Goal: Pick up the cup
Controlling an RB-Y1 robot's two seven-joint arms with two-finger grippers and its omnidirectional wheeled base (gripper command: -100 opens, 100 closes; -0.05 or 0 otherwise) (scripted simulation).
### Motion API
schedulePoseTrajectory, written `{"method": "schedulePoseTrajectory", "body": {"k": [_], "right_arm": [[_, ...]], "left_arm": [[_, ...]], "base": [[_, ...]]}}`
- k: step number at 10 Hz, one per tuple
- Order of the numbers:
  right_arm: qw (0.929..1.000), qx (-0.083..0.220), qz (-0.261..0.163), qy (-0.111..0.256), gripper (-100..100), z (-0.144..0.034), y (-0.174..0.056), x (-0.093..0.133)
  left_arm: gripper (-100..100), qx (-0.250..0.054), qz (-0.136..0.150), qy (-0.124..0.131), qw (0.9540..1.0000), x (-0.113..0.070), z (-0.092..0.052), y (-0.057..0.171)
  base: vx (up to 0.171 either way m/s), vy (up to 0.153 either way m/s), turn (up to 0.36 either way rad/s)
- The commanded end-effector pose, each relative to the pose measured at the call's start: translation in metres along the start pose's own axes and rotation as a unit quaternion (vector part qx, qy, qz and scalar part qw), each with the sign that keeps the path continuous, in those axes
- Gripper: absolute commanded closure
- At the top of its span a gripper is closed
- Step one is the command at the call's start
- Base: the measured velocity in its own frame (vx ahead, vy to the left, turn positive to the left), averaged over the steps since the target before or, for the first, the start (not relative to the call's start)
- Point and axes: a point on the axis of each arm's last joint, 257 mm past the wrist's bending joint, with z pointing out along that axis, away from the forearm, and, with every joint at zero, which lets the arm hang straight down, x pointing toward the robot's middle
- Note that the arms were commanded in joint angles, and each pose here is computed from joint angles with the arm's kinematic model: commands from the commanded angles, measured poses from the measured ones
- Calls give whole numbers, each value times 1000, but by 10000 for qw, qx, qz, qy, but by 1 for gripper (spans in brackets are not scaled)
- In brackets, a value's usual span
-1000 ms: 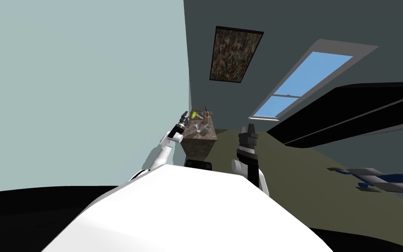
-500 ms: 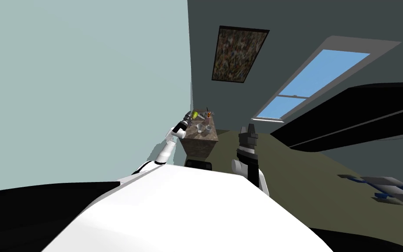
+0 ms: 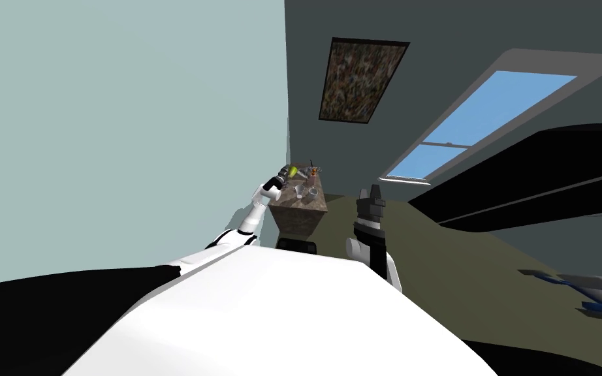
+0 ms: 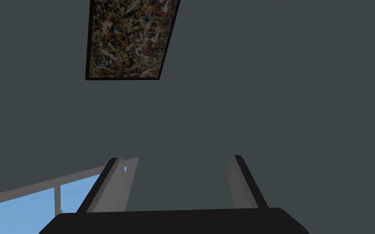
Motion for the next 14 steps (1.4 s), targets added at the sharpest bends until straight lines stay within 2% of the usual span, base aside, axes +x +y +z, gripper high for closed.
{"method": "schedulePoseTrajectory", "body": {"k": [1, 2, 4, 5, 7, 9, 10, 11, 14], "right_arm": [[10000, 0, 0, 0, 0, 0, 0, 0], [10000, 0, 0, 0, 0, 0, 0, 0], [10000, 0, 0, 0, 0, 0, 0, 0], [10000, 0, 0, 0, 0, 0, 0, 0], [10000, 0, 0, 0, 0, 0, 0, 0], [10000, 0, 0, 0, 0, 0, 0, 0], [10000, 0, 0, 0, 0, 0, 0, 0], [10000, 0, 0, 0, 0, 0, 0, 0], [10000, 0, 0, 0, 0, 0, 0, 0]], "left_arm": [[-100, -170, 68, 30, 9998, 2, 7, 1], [-100, -362, 170, 49, 9992, 2, 16, 9], [-100, -476, 189, 63, 9987, 4, 20, 8], [-100, -688, 312, 81, 9971, 4, 30, 14], [-100, -936, 448, 97, 9946, 3, 39, 19], [-100, -1064, 468, 108, 9932, 4, 42, 20], [-100, -1266, 606, 120, 9900, 3, 50, 24], [-100, -1370, 616, 126, 9886, 3, 50, 25], [-100, -1800, 895, 165, 9795, -1, 63, 30]], "base": [[12, -3, 39], [11, -3, 72], [8, -3, 19], [7, -1, 90], [10, -6, 56], [5, -4, 21], [5, -5, 82], [7, -8, 43], [8, -11, 61]]}}
